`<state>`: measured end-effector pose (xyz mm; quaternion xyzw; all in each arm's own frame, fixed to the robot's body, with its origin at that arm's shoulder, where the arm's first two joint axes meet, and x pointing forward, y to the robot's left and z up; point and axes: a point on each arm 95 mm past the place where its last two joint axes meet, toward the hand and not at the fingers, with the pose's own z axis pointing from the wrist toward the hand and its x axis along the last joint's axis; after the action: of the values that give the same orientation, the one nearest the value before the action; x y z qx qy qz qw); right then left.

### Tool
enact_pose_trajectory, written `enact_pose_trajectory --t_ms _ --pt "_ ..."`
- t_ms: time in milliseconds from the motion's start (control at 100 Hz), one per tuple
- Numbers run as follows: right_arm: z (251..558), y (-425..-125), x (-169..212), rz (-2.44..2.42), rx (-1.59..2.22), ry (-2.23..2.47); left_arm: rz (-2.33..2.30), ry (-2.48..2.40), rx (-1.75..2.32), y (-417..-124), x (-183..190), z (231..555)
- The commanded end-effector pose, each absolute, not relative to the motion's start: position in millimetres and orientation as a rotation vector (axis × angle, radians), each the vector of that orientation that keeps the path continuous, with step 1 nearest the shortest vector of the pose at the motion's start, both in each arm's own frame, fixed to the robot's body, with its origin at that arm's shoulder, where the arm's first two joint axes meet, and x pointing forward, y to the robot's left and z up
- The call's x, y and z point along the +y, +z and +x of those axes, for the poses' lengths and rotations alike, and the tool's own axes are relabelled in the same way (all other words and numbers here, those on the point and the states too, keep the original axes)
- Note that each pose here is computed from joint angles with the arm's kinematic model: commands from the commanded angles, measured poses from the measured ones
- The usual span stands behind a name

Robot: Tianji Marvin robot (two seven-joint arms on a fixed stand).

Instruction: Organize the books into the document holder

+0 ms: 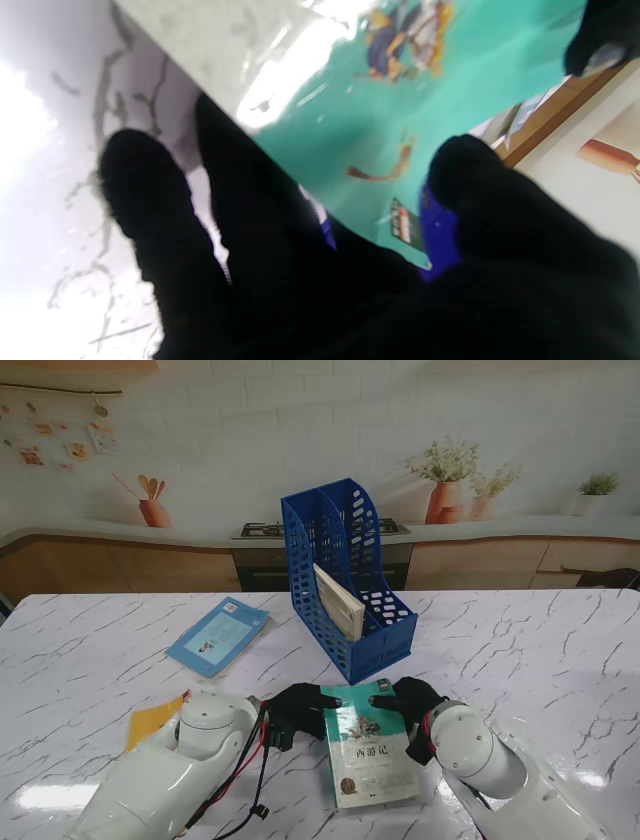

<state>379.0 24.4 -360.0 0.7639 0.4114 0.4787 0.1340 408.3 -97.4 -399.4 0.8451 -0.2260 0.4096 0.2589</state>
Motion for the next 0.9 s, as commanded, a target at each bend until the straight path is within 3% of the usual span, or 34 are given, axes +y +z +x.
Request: enact_pose_trajectory --t_ms 0,450,890 --pt "367 -369 39 2.265 1.206 1.393 2.256 1.08 -0.629 -409 -112 397" --pt "363 -360 38 2.285 1.169 1.454 2.241 1.204 -0.717 -403 -111 398" --pt "363 -290 4 1.988 1.118 1.601 2.09 1.508 -0.753 -347 -101 399"
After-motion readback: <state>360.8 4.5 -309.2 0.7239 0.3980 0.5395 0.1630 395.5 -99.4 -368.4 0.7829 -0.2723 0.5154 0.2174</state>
